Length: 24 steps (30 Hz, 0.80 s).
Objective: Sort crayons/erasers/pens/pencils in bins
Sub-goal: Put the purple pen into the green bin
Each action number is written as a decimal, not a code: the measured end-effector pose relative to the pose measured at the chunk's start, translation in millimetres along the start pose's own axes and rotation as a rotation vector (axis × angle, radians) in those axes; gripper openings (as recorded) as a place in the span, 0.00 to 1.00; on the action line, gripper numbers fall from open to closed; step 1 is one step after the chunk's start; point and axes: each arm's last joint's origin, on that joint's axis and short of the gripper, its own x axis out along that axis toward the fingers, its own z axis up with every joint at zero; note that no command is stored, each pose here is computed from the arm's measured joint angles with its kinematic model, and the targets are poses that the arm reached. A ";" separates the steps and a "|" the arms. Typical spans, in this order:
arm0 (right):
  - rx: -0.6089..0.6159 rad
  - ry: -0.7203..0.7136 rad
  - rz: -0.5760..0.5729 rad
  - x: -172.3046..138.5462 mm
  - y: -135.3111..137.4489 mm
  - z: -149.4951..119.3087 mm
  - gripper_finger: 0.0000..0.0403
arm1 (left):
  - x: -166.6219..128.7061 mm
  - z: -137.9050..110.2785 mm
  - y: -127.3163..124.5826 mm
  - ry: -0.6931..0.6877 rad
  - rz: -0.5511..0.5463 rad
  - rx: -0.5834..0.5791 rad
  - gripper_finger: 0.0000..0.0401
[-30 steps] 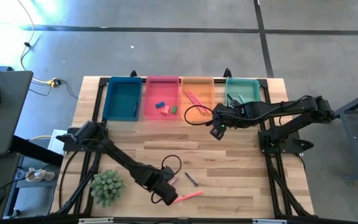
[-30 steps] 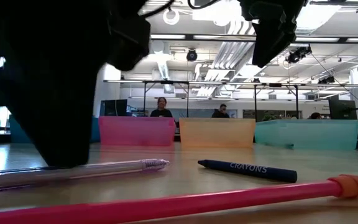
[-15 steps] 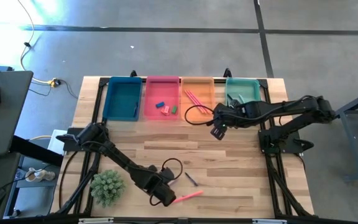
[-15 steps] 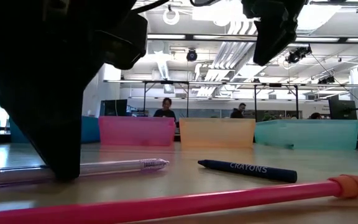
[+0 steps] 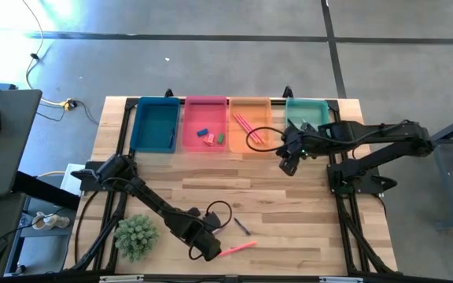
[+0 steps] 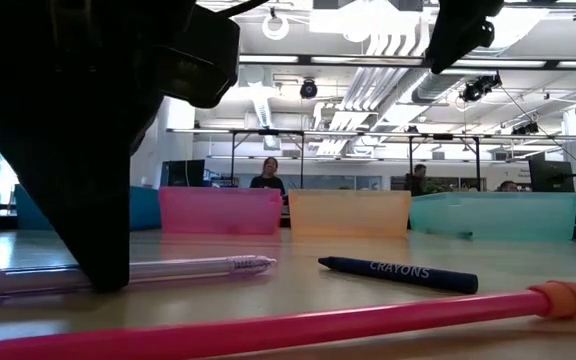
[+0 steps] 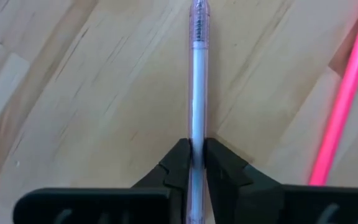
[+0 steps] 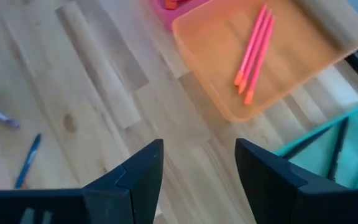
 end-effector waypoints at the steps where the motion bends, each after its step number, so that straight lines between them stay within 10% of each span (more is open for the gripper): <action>1: -0.006 -0.001 0.009 -1.1 0.5 -0.5 0.48 | -2.3 1.5 -0.1 -0.003 -0.009 0.008 0.06; 24: -0.049 -0.082 0.200 -31.0 24.6 -17.9 0.48 | -62.7 100.9 40.9 -0.211 -0.178 0.053 0.04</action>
